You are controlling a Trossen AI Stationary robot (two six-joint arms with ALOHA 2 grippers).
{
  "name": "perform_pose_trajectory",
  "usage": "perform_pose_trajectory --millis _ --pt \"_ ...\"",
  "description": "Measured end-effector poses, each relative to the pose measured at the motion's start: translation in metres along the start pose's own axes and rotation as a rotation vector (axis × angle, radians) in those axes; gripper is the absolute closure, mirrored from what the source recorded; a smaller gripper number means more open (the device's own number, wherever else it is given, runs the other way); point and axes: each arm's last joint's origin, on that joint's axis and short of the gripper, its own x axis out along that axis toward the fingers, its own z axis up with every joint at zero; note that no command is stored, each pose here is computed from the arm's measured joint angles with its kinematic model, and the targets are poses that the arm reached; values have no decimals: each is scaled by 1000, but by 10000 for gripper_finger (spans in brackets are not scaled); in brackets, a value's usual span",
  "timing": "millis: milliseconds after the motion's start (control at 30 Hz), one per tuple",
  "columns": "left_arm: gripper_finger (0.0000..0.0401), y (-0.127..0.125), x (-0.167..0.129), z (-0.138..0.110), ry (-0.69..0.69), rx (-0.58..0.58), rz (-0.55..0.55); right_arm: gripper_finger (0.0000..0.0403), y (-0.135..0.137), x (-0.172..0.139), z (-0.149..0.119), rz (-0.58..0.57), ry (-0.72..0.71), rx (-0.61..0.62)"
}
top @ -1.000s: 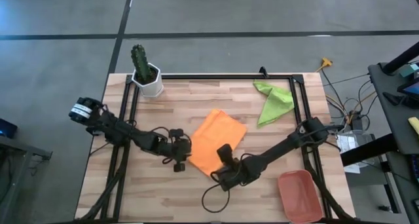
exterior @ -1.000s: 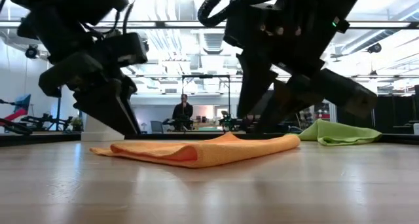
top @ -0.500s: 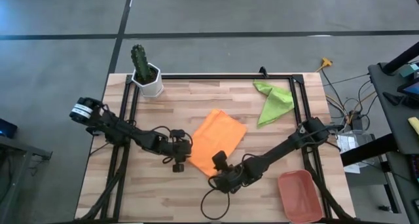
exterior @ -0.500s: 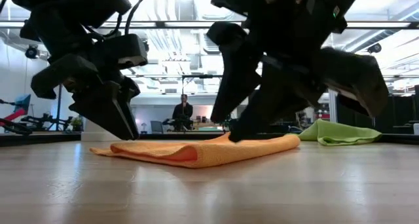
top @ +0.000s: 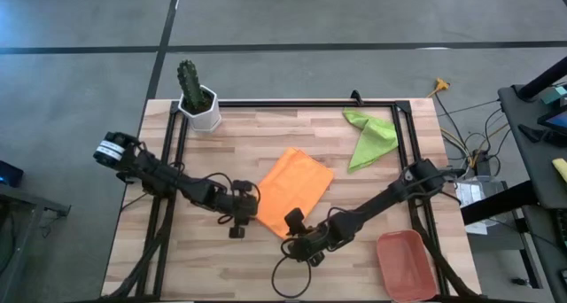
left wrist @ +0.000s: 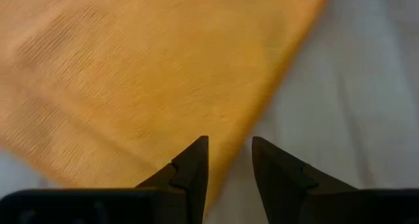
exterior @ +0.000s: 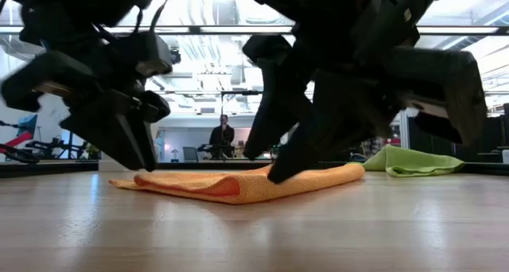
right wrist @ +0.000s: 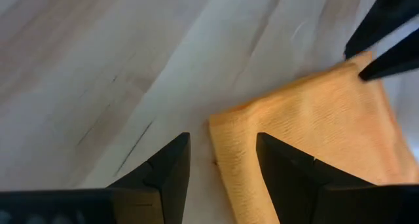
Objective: Roll microfiber towels into tight, uniform cylinder then place into a basket
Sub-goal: Fold the orange microfiber cloth
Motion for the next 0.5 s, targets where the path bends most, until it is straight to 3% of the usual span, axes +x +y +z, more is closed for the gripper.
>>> perform_pose_trajectory --millis 133,500 --pt "299 -9 -2 3 -33 56 -29 231 3 8 -4 2 24 -5" --pt "299 -18 -3 4 -64 76 -55 231 0 16 -5 -13 9 10"
